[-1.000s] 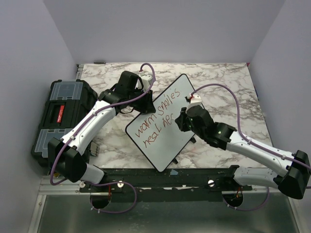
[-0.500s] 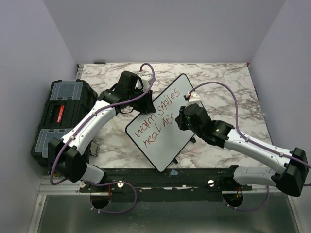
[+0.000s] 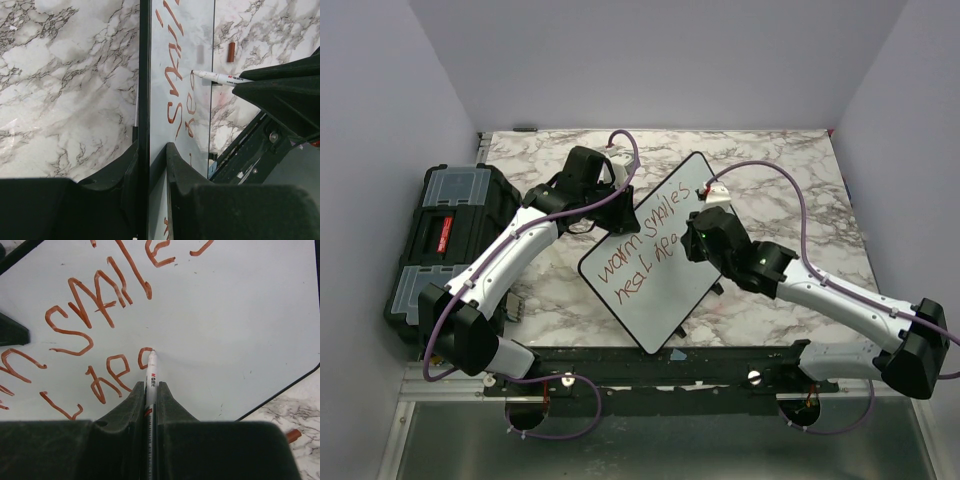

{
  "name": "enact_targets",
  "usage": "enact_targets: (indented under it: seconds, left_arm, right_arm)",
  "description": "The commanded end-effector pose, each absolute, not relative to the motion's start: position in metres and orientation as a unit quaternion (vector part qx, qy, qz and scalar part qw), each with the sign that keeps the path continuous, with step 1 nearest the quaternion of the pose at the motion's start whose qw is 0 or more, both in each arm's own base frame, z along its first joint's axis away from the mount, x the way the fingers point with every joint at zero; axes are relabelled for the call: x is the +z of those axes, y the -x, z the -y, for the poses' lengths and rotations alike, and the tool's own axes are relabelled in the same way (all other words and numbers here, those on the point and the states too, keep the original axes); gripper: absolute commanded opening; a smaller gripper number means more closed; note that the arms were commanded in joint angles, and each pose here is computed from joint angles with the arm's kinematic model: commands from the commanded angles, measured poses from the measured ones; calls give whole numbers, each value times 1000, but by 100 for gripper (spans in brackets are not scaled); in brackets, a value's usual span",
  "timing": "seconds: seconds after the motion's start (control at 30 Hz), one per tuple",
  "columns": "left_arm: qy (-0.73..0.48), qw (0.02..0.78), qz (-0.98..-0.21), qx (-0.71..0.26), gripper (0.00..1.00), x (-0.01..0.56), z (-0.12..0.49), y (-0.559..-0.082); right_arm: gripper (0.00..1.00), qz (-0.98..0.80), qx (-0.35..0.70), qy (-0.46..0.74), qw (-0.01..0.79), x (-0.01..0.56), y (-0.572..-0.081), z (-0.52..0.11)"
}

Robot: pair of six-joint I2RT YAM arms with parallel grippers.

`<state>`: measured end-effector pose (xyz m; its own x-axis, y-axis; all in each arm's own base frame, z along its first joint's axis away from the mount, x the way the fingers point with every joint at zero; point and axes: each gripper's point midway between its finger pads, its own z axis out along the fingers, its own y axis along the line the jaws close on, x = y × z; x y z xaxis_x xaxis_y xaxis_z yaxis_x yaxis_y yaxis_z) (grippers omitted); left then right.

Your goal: Write a sentence on the whiteboard

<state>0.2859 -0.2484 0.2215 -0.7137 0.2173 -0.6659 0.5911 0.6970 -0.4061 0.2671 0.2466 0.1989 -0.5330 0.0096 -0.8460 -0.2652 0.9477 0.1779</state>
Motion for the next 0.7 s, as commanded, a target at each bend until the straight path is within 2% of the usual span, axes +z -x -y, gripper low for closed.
enact_targets:
  seconds: [0.0, 0.67]
  left_arm:
    - [-257, 324, -867, -278, 0, 219, 240, -292]
    - [-257, 325, -866, -279, 0, 220, 240, -292]
  right_arm:
    - [1, -862, 137, 76, 482, 203, -274, -251]
    - [1, -876, 144, 70, 455, 179, -257, -241]
